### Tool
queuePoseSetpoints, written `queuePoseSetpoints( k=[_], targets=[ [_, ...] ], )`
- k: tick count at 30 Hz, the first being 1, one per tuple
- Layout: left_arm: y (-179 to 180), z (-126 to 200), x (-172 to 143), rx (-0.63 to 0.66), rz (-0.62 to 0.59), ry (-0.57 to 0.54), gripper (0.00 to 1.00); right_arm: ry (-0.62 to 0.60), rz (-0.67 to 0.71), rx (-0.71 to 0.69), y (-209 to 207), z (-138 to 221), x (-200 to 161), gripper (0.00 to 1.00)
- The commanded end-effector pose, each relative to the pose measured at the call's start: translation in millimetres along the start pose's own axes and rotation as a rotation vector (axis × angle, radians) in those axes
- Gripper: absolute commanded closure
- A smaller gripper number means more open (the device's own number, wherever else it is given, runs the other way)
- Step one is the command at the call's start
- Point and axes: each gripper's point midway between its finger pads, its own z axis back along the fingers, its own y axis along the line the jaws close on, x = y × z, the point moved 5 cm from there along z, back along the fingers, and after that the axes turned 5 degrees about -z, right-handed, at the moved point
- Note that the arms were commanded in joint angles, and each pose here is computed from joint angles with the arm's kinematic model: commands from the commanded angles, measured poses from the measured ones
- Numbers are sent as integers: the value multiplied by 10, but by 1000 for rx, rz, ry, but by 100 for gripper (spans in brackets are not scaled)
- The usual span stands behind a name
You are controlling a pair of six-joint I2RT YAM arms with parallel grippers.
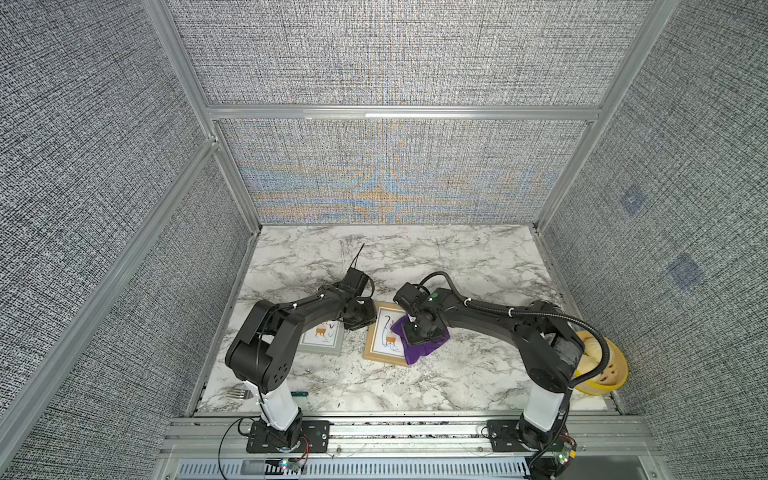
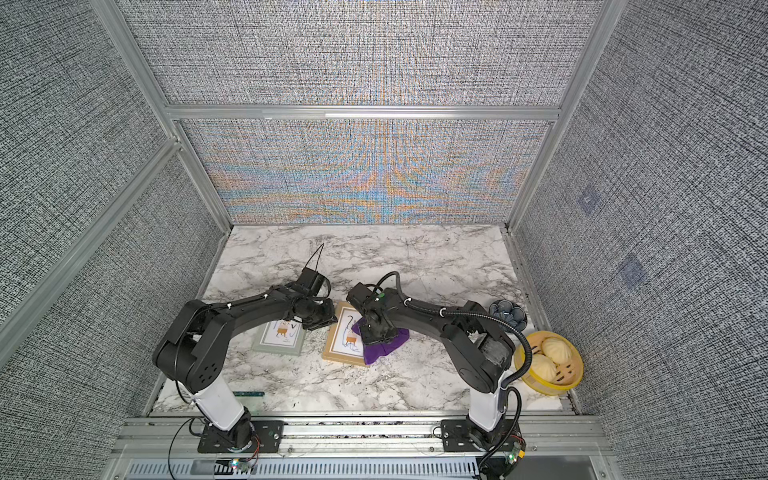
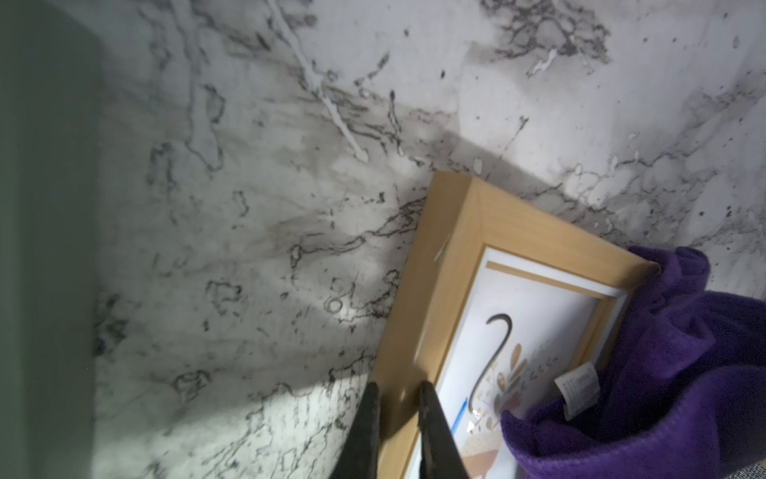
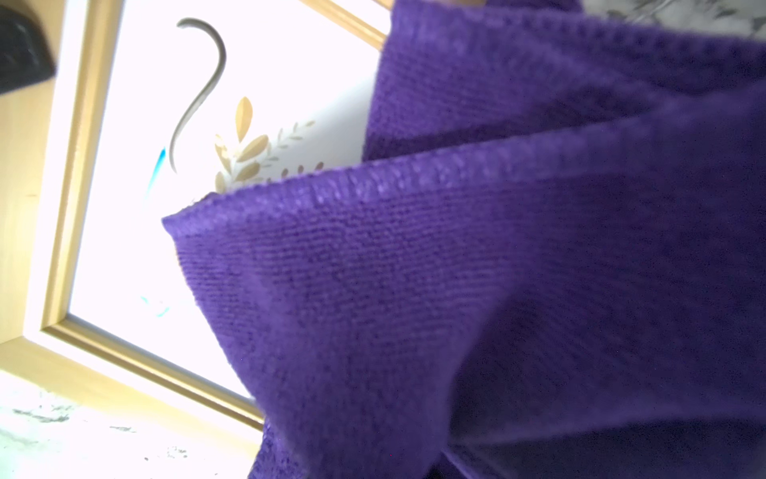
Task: Wipe the picture frame with a cloth
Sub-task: Wipe the dirt from the picture frame.
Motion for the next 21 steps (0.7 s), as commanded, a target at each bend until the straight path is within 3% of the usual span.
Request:
queuePoseSetpoints(
  k=[1, 15, 21],
  targets=[
    [809, -261, -653, 420, 97, 271, 96, 85, 35, 176, 236, 42, -15, 100],
    [674, -210, -557, 363, 73, 255, 95, -160, -92, 90, -236, -70, 1265, 100],
    [689, -250, -557, 370, 94, 252, 96, -217, -56, 179, -174, 388, 1139, 100]
  ],
)
